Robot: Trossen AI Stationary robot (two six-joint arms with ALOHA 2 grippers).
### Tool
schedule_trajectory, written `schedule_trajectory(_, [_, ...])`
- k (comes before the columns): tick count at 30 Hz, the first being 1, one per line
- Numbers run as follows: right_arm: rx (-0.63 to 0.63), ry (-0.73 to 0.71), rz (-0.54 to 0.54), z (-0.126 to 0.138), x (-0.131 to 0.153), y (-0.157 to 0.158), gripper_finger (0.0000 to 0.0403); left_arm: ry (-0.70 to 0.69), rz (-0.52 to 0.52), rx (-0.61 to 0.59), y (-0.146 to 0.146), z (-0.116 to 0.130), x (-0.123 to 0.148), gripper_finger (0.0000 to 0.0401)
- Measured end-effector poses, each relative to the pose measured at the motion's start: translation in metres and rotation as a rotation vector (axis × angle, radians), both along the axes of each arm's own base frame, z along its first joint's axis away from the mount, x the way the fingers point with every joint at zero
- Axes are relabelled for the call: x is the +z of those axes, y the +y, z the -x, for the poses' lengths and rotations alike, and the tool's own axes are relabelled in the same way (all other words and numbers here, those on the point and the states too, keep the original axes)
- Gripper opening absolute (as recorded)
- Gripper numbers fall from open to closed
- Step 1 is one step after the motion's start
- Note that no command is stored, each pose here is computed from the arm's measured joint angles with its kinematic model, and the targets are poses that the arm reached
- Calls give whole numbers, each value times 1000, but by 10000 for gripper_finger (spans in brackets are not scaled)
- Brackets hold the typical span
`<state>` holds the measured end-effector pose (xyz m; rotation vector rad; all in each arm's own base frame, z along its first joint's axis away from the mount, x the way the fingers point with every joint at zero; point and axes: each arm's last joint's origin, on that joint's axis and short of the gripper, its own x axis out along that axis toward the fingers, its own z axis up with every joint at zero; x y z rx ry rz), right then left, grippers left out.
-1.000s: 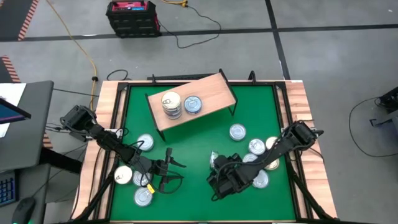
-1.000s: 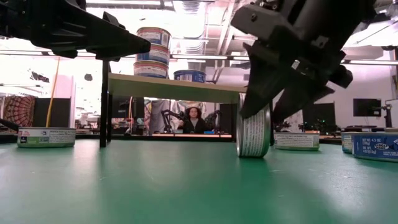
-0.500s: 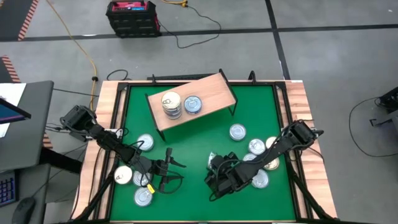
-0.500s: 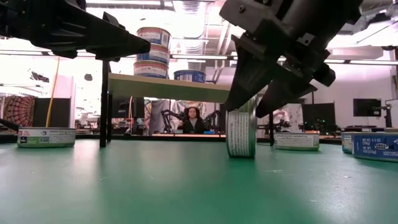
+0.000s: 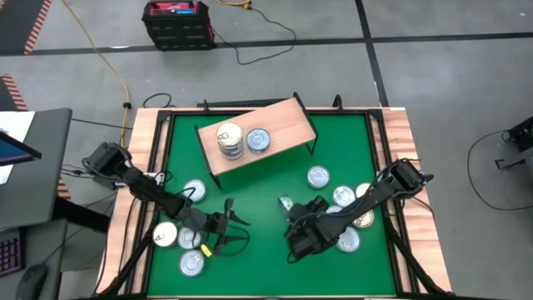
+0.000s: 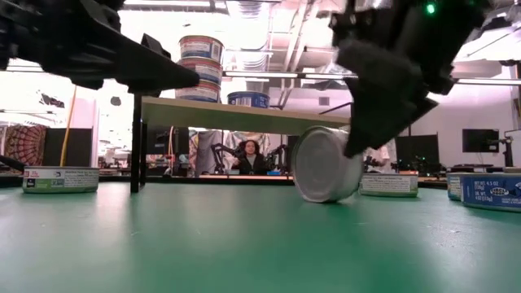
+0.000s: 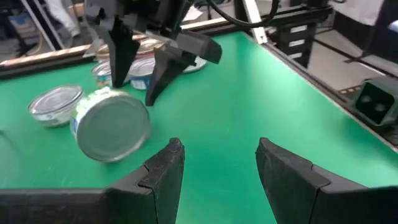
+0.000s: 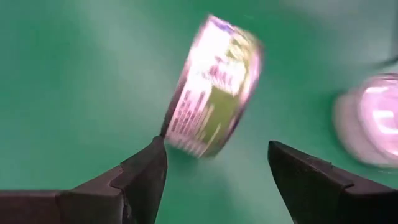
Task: Stack canned seafood by type on shelf
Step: Put the green white tuna can on the shelf
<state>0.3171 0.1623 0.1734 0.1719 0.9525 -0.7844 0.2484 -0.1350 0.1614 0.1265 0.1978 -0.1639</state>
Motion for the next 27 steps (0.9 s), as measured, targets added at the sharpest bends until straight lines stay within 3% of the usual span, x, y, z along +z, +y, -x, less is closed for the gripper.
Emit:
schedule_trajectory(4, [23,115,26,10,1,-2,307,-10,26,18,4,-5,-3,190])
schedule_trajectory(10, [134,163,43,18,8,7,307,-12,37,4,4,-5,-2,190])
schedule_trajectory(16, [330,196,80,22,28,8,307,-14,51,-30,3,-5,-2,190])
schedule_trajectory(22, [442,185,-15,13,61,-24,307,-23,54,-30,3,-5,-1,190])
schedule_trajectory(27, [551,194,-23,-6,65,-52,307,-23,51,-31,3,-5,-1,190])
